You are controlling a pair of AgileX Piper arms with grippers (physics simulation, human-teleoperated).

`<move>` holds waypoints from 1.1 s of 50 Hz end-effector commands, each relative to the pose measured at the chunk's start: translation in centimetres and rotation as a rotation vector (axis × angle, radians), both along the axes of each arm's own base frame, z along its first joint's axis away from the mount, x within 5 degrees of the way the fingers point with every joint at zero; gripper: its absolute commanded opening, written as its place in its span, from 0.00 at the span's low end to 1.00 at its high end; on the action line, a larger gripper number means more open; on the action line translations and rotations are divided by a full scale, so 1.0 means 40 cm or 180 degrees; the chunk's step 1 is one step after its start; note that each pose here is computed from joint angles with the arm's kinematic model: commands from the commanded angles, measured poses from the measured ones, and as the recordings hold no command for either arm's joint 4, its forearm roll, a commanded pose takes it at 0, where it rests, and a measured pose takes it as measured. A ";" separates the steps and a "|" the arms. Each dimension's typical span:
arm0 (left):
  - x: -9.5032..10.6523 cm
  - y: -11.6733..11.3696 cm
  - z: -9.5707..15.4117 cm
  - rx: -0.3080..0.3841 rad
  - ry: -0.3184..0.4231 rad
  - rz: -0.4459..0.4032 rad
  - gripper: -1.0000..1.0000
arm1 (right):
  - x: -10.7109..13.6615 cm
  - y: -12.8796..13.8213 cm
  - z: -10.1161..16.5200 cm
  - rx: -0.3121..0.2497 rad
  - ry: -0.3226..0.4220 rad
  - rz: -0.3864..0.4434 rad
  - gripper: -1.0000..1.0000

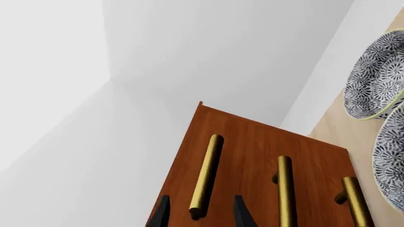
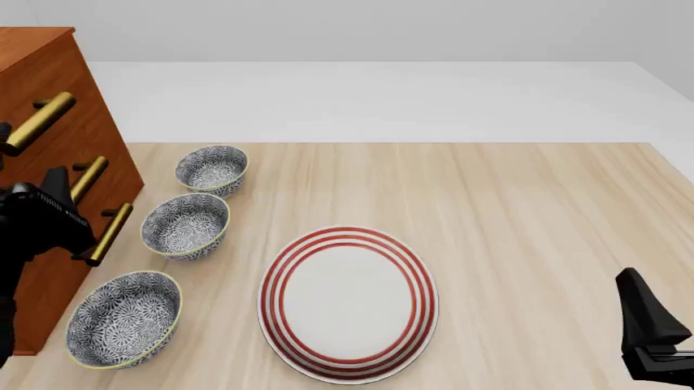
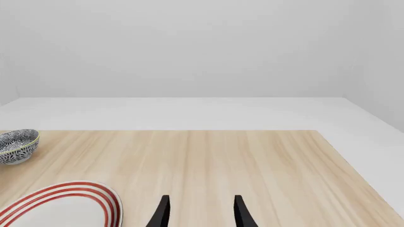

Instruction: Open the top drawer of the cabinet.

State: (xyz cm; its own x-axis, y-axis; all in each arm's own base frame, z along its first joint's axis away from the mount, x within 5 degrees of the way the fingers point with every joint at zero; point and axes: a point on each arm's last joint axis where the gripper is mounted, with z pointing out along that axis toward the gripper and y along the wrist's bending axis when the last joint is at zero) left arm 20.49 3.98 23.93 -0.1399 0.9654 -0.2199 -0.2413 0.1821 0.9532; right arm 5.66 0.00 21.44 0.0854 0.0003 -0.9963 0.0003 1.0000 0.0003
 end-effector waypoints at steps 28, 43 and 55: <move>0.025 0.034 -0.014 -0.0088 0.0083 0.0149 1.00 | 0.000 0.000 0.000 0.0000 0.0000 0.0000 1.00; 0.023 0.034 -0.020 -0.0033 0.0077 0.0164 0.00 | 0.000 0.000 0.000 0.0000 0.0000 0.0000 1.00; 0.020 0.026 -0.019 0.0002 0.0054 0.0126 0.00 | 0.000 0.000 0.000 0.0000 0.0000 0.0000 1.00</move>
